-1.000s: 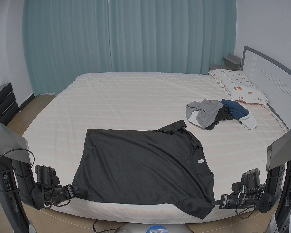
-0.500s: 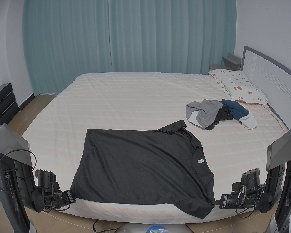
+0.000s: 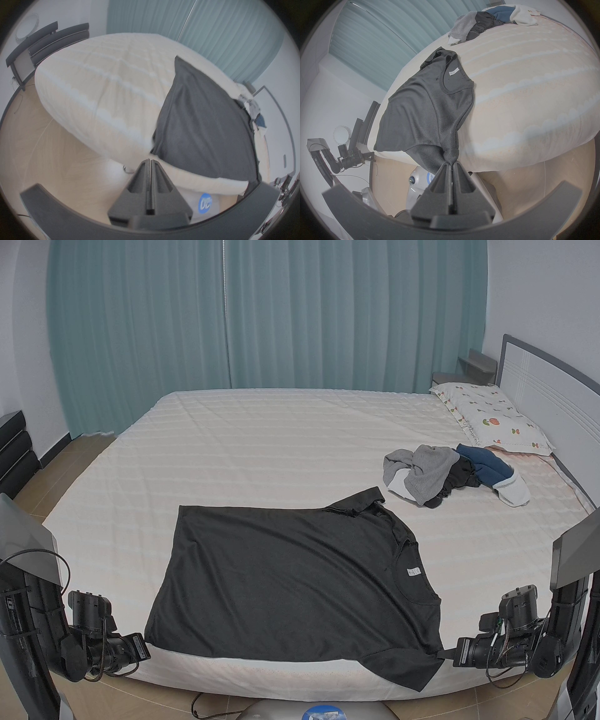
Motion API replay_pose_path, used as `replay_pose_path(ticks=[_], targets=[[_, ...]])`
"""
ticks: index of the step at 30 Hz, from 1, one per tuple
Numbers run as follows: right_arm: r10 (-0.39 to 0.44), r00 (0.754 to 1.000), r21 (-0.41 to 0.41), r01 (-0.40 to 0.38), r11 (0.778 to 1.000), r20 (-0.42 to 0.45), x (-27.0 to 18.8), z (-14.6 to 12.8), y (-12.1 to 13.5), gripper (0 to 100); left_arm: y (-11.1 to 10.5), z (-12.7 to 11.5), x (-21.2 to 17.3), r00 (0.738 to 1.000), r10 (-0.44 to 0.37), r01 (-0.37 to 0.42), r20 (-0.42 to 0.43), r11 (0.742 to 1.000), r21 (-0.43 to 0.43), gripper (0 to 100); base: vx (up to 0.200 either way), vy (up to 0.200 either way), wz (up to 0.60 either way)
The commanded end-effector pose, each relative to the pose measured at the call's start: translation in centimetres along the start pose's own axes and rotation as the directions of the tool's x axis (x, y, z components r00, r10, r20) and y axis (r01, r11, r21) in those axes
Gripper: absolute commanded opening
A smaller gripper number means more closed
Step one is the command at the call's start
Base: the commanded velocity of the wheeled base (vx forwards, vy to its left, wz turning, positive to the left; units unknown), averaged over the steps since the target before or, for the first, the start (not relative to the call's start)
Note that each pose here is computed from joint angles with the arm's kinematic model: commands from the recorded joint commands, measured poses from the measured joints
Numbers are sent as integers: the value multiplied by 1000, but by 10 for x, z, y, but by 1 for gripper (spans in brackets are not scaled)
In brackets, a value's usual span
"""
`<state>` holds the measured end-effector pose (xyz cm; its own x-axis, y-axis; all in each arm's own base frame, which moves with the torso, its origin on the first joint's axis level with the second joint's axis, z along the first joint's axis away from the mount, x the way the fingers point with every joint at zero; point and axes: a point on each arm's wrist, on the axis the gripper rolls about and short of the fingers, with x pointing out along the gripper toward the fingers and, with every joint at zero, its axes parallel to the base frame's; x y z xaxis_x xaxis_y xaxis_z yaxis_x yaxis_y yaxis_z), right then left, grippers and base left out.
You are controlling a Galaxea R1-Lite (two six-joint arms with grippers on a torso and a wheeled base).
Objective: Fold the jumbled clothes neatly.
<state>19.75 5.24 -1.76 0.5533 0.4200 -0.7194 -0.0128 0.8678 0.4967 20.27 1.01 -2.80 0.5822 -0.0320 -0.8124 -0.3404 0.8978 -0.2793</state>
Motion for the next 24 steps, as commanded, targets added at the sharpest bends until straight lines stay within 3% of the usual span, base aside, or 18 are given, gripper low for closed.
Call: replay_pose_path(ticks=[1, 3, 4, 11, 21, 22, 24], targets=[[-7, 1000, 5, 8, 1000, -19, -2, -4, -1, 0, -3, 5, 0, 997, -60, 62, 51, 997, -35, 0, 0, 0, 0], [-7, 1000, 5, 7, 1000, -18, -2, -4, -1, 0, -5, 7, 0, 993, -100, 102, 56, 994, -45, 0, 0, 0, 0], [-7, 1000, 5, 7, 1000, -18, -2, -4, -1, 0, -5, 7, 0, 992, -114, 117, 53, 992, -45, 100, 0, 0, 0], [2, 1000, 2, -2, 1000, -2, -1, -2, -1, 0, -4, 5, 11, 986, -165, 166, 5, 985, -46, 100, 0, 0, 0], [12, 1000, -3, -12, 1000, 13, 1, -1, -1, 0, -5, 8, 20, 973, -224, 226, 64, 974, -30, 100, 0, 0, 0], [10, 1000, -1, -10, 1000, 12, 1, -1, -2, 0, -5, 8, 20, 973, -224, 226, 64, 974, -30, 0, 0, 0, 0], [10, 1000, -1, -10, 1000, 10, 2, -2, -2, 0, -5, 7, 21, 973, -222, 224, 60, 974, -33, 0, 0, 0, 0]])
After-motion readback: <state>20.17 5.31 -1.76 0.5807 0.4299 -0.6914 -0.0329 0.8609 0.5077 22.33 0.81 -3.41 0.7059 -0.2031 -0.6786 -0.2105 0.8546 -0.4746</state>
